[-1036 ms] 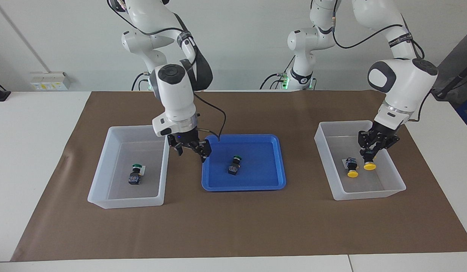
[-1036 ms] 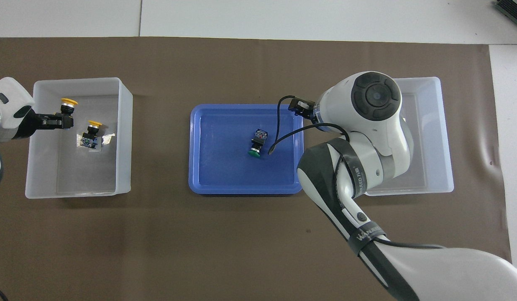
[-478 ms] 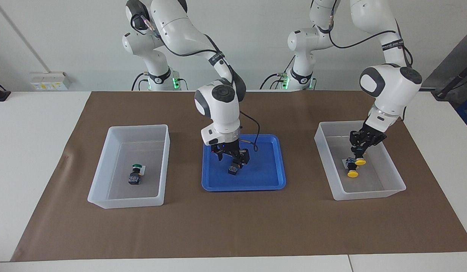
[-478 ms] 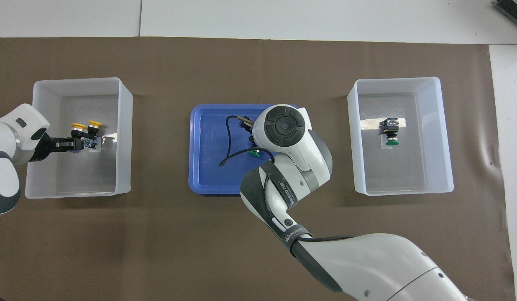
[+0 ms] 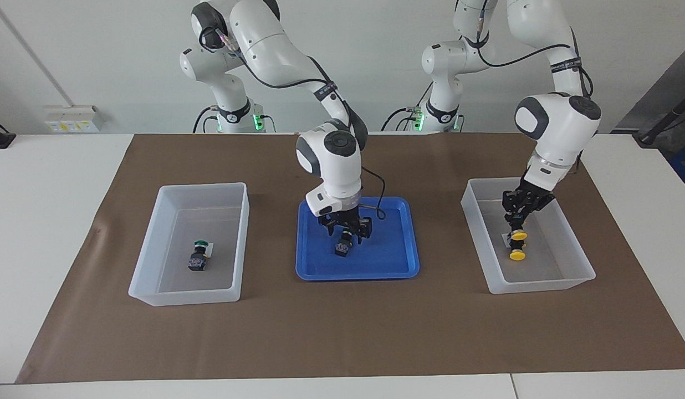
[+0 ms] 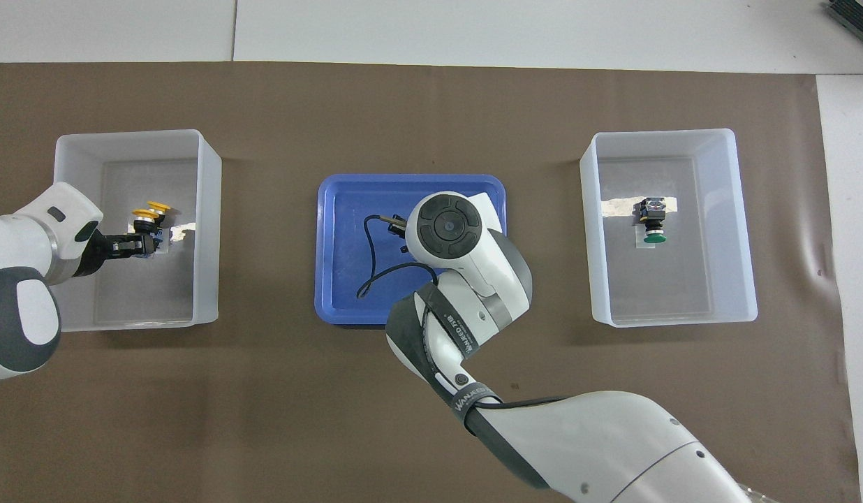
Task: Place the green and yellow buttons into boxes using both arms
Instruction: 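Grasp the last green button on the tray with the right gripper, then carry the green button into the clear box and open the right gripper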
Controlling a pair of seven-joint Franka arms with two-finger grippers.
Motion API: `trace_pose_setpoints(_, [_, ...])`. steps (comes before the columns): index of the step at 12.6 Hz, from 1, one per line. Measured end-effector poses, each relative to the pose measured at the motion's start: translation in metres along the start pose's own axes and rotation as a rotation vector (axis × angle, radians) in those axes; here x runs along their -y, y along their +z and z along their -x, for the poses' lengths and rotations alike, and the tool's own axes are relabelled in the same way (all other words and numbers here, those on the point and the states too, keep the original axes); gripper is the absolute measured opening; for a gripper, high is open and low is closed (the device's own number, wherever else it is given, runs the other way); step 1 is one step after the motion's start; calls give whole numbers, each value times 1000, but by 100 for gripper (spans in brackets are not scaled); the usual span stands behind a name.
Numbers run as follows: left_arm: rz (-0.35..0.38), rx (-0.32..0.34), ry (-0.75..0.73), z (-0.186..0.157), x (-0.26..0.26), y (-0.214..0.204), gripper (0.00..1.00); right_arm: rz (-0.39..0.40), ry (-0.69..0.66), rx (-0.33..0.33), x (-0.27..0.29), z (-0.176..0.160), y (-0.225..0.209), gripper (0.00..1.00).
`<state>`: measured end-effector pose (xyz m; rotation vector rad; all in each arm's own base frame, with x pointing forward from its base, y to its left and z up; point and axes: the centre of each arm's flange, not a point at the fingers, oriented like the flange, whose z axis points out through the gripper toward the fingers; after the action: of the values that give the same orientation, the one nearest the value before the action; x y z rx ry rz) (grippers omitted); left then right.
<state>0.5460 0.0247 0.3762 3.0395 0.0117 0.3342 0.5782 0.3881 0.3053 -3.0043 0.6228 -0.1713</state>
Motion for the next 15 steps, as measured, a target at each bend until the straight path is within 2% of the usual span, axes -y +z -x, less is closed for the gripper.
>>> trace_pose_setpoints(3, [2, 0, -5, -3, -13, 19, 40, 3, 7, -1, -3, -4, 2, 43])
trace_pose_setpoints(7, [2, 20, -23, -1, -11, 33, 41, 4, 12, -4, -4, -7, -3, 41])
trace_pose_setpoints(8, [1, 19, -25, -2, -11, 33, 47, 6, 18, -6, -5, -12, -11, 41])
trace_pose_setpoints(9, [1, 17, -25, -2, -11, 32, 47, 5, 32, -13, -9, -21, -30, 41])
trace_pose_setpoints(10, [1, 14, -26, -4, -11, 31, 56, 4, 48, -16, -17, -33, -56, 41])
trace_pose_setpoints(12, [2, -1, -24, -10, -11, 23, 80, 7, 30, -17, -42, -55, -114, 41])
trace_pose_setpoints(14, [-9, 14, 6, -21, -14, 4, 100, 20, -11, -13, -83, -85, -160, 41])
trace_pose_setpoints(15, [-30, 38, 39, -29, -16, -9, 100, 29, -49, -10, -109, -105, -174, 41])
